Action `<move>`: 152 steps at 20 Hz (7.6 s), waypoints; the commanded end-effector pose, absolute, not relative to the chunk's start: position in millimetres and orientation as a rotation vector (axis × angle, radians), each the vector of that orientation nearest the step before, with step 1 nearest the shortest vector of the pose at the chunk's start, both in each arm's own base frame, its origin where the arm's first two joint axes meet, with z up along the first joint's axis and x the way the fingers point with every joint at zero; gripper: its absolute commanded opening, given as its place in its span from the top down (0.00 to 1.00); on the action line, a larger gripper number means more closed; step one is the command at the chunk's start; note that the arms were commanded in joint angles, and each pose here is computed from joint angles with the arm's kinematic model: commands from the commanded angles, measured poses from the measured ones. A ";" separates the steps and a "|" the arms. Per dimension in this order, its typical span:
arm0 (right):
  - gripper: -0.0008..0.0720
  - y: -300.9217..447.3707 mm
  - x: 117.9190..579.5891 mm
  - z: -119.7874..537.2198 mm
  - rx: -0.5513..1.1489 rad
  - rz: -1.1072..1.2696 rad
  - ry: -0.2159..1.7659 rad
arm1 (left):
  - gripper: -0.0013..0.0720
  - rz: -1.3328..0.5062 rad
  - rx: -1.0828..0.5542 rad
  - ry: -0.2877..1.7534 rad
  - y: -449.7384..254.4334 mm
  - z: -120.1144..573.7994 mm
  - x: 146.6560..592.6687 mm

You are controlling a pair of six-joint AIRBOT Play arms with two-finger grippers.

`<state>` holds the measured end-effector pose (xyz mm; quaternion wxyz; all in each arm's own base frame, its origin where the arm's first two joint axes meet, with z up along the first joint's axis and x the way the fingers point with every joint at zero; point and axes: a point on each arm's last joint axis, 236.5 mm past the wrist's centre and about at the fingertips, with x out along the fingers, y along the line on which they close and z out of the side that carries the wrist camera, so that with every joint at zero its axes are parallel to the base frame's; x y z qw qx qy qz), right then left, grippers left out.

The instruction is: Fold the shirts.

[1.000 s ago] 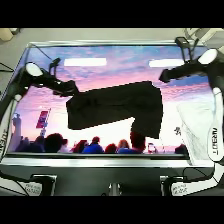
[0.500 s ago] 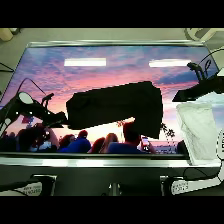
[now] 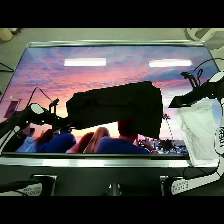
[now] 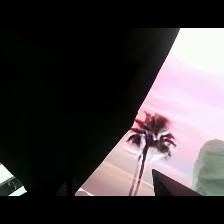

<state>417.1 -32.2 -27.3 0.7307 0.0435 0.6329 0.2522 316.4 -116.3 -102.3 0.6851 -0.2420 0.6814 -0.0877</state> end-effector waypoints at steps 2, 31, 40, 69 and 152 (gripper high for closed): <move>0.26 -20.3 415.2 -43.7 0.076 0.583 1.438 | 0.90 -0.155 -0.565 1.475 -116.2 -104.5 328.8; 0.96 -7.7 358.5 479.2 -0.433 0.054 -0.108 | 0.95 -0.261 -0.185 -0.011 -65.5 481.0 309.5; 0.96 23.7 210.7 557.9 -0.475 0.005 -0.377 | 0.95 -0.310 -0.287 -0.350 -57.7 578.1 202.8; 0.96 30.4 577.9 14.6 -0.102 0.344 0.844 | 0.95 -0.060 -0.106 1.054 -37.3 -1.6 543.6; 0.96 28.0 408.8 28.6 0.188 0.472 1.058 | 0.95 -0.280 -0.432 1.217 -53.4 16.7 416.6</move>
